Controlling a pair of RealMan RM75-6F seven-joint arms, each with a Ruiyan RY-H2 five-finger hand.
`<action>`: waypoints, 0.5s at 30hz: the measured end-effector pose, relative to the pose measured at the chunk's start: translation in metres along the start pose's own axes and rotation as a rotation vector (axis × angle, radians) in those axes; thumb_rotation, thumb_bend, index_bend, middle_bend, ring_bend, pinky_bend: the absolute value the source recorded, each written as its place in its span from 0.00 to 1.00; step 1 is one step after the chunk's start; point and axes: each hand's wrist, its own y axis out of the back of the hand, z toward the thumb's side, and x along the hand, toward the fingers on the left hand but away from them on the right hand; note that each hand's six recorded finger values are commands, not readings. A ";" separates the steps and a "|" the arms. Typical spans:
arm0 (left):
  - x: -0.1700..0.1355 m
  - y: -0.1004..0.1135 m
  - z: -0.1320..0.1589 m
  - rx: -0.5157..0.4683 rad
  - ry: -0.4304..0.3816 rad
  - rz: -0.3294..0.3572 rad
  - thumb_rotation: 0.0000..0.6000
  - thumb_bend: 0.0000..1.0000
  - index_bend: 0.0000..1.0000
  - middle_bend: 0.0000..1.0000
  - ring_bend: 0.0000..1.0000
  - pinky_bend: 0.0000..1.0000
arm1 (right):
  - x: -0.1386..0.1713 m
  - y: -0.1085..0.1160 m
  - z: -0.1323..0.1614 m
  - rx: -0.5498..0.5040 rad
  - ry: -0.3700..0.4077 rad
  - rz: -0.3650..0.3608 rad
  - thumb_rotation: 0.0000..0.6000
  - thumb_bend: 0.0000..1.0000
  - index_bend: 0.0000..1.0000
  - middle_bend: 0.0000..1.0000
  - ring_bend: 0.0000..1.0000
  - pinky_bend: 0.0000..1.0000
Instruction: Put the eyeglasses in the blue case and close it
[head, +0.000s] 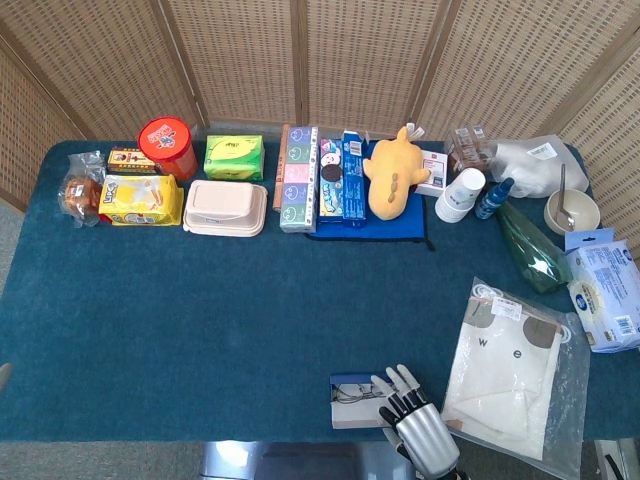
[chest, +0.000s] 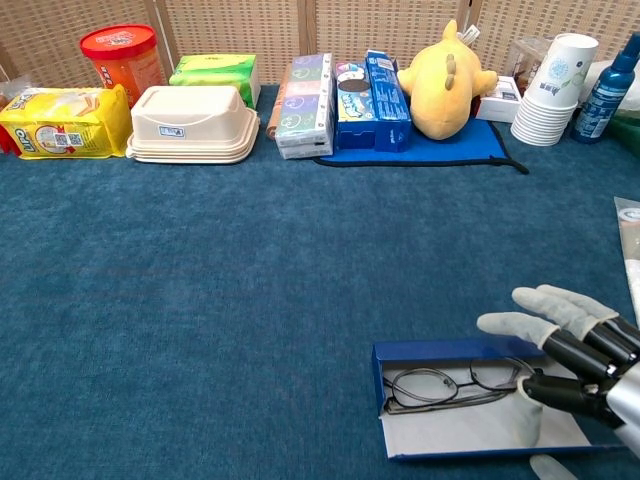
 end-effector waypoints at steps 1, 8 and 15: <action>0.000 0.000 0.000 0.000 -0.001 -0.001 1.00 0.31 0.05 0.06 0.00 0.00 | 0.000 0.000 0.000 -0.001 -0.001 0.000 1.00 0.34 0.61 0.20 0.09 0.09; 0.000 -0.002 0.001 -0.001 -0.003 -0.002 1.00 0.31 0.05 0.06 0.00 0.00 | -0.003 0.003 0.002 -0.009 0.003 -0.012 1.00 0.35 0.64 0.22 0.11 0.10; 0.001 -0.004 0.000 -0.002 0.002 -0.008 1.00 0.31 0.05 0.06 0.00 0.00 | -0.011 0.007 0.005 -0.001 0.021 -0.015 1.00 0.35 0.64 0.22 0.11 0.10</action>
